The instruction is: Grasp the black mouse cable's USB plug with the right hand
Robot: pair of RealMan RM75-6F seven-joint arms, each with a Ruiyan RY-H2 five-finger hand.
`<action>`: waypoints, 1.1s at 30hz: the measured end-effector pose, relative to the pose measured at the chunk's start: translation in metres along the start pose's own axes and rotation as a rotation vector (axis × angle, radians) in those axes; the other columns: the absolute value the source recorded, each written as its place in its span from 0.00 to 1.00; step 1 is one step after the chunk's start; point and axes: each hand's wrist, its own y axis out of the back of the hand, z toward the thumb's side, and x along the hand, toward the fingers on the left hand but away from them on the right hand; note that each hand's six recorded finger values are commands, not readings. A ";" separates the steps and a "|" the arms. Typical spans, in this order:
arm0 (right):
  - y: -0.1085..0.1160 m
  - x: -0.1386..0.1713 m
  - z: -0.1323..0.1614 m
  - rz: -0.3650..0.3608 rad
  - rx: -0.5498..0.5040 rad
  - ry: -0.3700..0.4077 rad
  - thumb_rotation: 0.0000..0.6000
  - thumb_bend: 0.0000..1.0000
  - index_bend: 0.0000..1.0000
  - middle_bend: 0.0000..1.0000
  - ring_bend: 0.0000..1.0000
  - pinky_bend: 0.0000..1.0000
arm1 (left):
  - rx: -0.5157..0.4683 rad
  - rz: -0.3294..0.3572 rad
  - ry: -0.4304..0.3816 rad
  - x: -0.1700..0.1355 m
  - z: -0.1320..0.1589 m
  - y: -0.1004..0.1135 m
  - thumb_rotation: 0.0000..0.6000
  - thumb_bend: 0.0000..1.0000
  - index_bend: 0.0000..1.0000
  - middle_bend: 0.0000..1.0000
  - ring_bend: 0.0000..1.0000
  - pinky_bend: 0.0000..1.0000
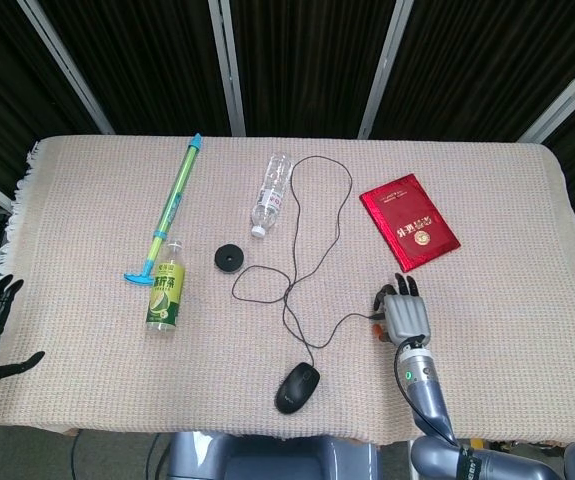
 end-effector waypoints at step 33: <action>0.037 0.003 0.031 -0.103 0.248 -0.003 1.00 0.43 0.60 0.31 0.04 0.00 | -0.021 -0.004 0.008 0.000 -0.001 0.000 1.00 0.06 0.01 0.00 0.00 0.00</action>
